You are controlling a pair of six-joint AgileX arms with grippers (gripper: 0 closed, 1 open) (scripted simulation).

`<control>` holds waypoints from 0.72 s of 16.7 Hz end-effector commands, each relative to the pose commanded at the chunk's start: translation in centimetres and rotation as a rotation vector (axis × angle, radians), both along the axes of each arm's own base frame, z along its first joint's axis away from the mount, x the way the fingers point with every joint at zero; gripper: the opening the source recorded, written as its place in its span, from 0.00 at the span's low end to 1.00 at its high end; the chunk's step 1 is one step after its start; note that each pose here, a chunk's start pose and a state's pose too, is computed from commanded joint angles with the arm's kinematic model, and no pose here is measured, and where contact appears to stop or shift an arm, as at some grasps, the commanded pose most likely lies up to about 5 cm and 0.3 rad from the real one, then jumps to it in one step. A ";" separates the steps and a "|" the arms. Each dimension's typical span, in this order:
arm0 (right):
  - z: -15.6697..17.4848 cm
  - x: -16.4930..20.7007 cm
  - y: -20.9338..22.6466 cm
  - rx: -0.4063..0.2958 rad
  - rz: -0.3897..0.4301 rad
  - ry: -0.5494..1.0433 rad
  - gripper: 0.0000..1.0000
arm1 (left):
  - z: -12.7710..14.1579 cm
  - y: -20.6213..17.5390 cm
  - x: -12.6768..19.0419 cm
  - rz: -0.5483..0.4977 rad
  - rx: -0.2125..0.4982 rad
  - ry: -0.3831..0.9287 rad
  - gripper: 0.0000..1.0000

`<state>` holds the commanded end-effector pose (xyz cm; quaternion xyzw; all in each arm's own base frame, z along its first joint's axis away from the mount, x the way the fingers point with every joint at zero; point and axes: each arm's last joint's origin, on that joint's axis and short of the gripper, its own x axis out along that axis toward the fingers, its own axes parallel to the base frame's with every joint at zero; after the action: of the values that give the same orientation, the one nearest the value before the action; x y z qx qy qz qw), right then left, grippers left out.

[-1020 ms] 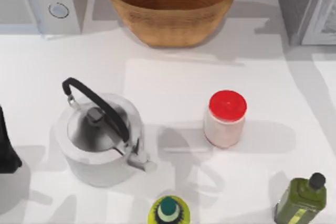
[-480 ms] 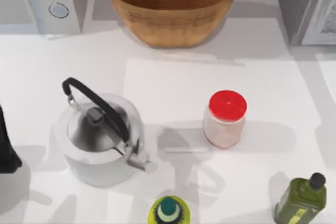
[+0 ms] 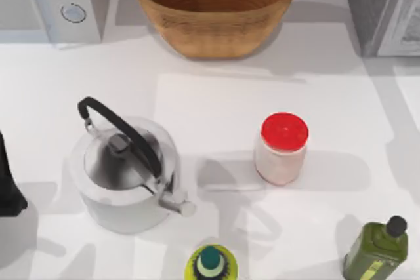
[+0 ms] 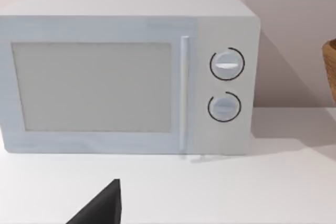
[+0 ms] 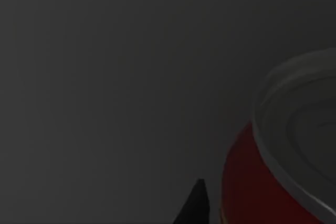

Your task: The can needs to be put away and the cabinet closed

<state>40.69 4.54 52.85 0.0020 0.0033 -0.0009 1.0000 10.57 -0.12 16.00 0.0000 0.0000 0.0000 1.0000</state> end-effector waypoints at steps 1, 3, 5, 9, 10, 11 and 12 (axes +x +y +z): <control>0.0 0.0 0.0 0.000 0.000 0.000 0.00 | 0.0 0.0 0.0 0.000 0.000 0.000 1.00; 0.0 0.0 0.0 0.000 0.000 0.000 0.08 | 0.0 0.0 0.0 0.000 0.000 0.000 1.00; 0.0 0.0 0.0 0.000 0.000 0.000 0.23 | 0.0 0.0 0.0 0.000 0.000 0.000 1.00; 0.0 0.0 0.0 0.000 0.000 0.000 0.53 | 0.0 0.0 0.0 0.000 0.000 0.000 1.00; 0.0 0.0 0.0 0.000 0.000 0.000 0.60 | 0.0 0.0 0.0 0.000 0.000 0.000 1.00; 0.0 0.0 0.0 0.000 0.000 0.000 0.68 | 0.0 0.0 0.0 0.000 0.000 0.000 1.00; 0.0 0.0 0.0 0.000 0.000 0.000 0.75 | 0.0 0.0 0.0 0.000 0.000 0.000 1.00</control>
<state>40.69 4.54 52.85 0.0020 0.0033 -0.0009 1.0000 10.57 -0.12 16.00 0.0000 0.0000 0.0000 1.0000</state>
